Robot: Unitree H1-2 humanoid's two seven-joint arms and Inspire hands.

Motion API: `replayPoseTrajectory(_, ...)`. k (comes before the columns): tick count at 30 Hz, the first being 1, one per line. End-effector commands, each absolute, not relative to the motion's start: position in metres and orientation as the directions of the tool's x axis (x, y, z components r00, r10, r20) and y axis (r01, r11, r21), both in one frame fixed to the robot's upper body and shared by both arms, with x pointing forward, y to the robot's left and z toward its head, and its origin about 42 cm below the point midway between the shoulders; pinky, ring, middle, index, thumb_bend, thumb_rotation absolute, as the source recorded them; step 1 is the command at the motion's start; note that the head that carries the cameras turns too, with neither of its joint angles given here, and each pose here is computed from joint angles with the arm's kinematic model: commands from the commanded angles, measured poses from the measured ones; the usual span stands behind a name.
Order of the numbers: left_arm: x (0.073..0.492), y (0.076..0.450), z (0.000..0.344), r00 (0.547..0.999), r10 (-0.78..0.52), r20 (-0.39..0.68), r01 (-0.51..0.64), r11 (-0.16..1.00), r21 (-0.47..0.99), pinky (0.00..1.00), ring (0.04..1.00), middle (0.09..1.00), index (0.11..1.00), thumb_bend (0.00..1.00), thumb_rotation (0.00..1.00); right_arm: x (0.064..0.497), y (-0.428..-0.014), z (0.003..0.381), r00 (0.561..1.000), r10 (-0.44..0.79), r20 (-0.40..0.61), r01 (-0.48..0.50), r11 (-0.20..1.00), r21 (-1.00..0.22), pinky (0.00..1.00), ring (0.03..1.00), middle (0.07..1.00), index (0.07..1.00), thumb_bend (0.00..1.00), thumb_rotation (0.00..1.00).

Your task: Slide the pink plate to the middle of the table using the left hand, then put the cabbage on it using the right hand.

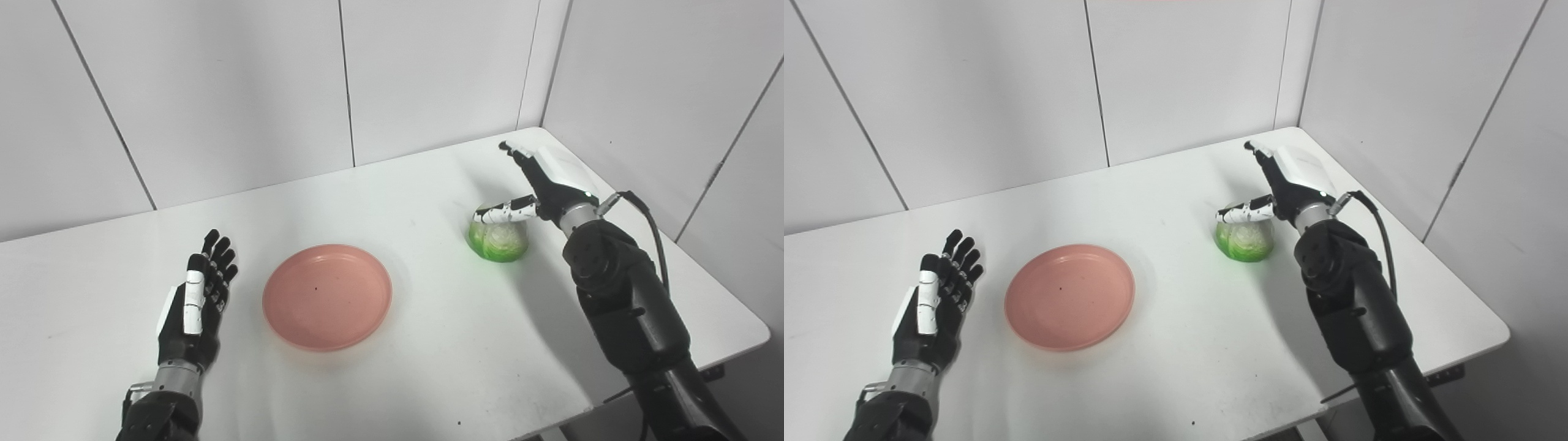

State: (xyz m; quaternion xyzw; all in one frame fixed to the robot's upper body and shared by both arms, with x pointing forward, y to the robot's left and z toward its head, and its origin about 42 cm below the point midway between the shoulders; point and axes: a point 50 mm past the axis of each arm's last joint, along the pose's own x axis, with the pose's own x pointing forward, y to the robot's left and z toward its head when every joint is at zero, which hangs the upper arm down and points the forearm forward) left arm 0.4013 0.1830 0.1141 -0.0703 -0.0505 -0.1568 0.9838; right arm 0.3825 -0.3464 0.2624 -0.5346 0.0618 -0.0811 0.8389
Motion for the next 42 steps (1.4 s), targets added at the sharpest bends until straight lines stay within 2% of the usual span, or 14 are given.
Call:
replayPoseTrajectory(1, 0.385, 0.191, 0.089, 0.952, -0.297, 0.07, 0.304, 0.943, -0.135, 1.0, 1.0, 1.0, 1.0, 0.83, 0.99, 0.39, -0.349, 0.288, 0.977, -0.208, 0.048, 0.123, 0.369, -0.921, 0.92, 0.894, 0.904, 0.897, 1.0, 0.39)
replayPoseTrajectory(2, 0.384, 0.191, 0.09, 0.952, -0.298, 0.07, 0.305, 0.943, -0.134, 1.0, 1.0, 1.0, 1.0, 0.83, 0.99, 0.39, -0.349, 0.288, 0.977, -0.208, 0.038, 0.114, 0.367, -0.923, 0.96, 0.912, 0.917, 0.905, 1.0, 0.4)
replayPoseTrajectory(6, 0.384, 0.191, 0.091, 0.95, -0.304, 0.077, 0.312, 0.941, -0.129, 1.0, 1.0, 1.0, 1.0, 0.83, 0.99, 0.392, -0.347, 0.283, 0.98, -0.199, 0.002, 0.077, 0.371, -0.925, 1.0, 0.923, 0.924, 0.907, 1.0, 0.36)
replayPoseTrajectory(11, 0.382, 0.192, 0.094, 0.947, -0.31, 0.079, 0.318, 0.939, -0.134, 1.0, 1.0, 1.0, 1.0, 0.81, 0.98, 0.394, -0.348, 0.276, 0.982, -0.187, -0.025, 0.046, 0.368, -0.929, 0.92, 0.925, 0.949, 0.939, 1.0, 0.35)
replayPoseTrajectory(17, 0.382, 0.189, 0.094, 0.949, -0.306, 0.069, 0.313, 0.94, -0.136, 1.0, 1.0, 1.0, 1.0, 0.83, 0.98, 0.395, -0.345, 0.269, 0.985, -0.171, -0.036, 0.028, 0.355, -0.934, 0.81, 0.89, 0.93, 0.906, 1.0, 0.34)
replayPoseTrajectory(20, 0.382, 0.187, 0.095, 0.949, -0.307, 0.068, 0.314, 0.939, -0.138, 1.0, 1.0, 1.0, 1.0, 0.83, 0.98, 0.396, -0.344, 0.267, 0.985, -0.166, -0.052, 0.015, 0.381, -0.925, 0.73, 0.88, 0.919, 0.884, 1.0, 0.28)
replayPoseTrajectory(29, 0.381, 0.189, 0.096, 0.946, -0.315, 0.073, 0.322, 0.937, -0.131, 1.0, 1.0, 1.0, 1.0, 0.83, 0.98, 0.397, -0.344, 0.266, 0.984, -0.15, -0.093, -0.021, 0.422, -0.906, 0.67, 0.825, 0.887, 0.852, 0.95, 0.14)
replayPoseTrajectory(34, 0.381, 0.186, 0.097, 0.949, -0.309, 0.07, 0.316, 0.939, -0.134, 1.0, 1.0, 1.0, 1.0, 0.84, 0.98, 0.398, -0.344, 0.264, 0.984, -0.159, -0.083, -0.011, 0.41, -0.912, 0.62, 0.75, 0.826, 0.805, 0.9, 0.01)
replayPoseTrajectory(42, 0.38, 0.187, 0.099, 0.948, -0.309, 0.074, 0.317, 0.94, -0.13, 1.0, 1.0, 1.0, 1.0, 0.84, 0.98, 0.398, -0.346, 0.263, 0.985, -0.156, -0.075, -0.007, 0.398, -0.917, 0.58, 0.678, 0.789, 0.758, 0.83, 0.0)
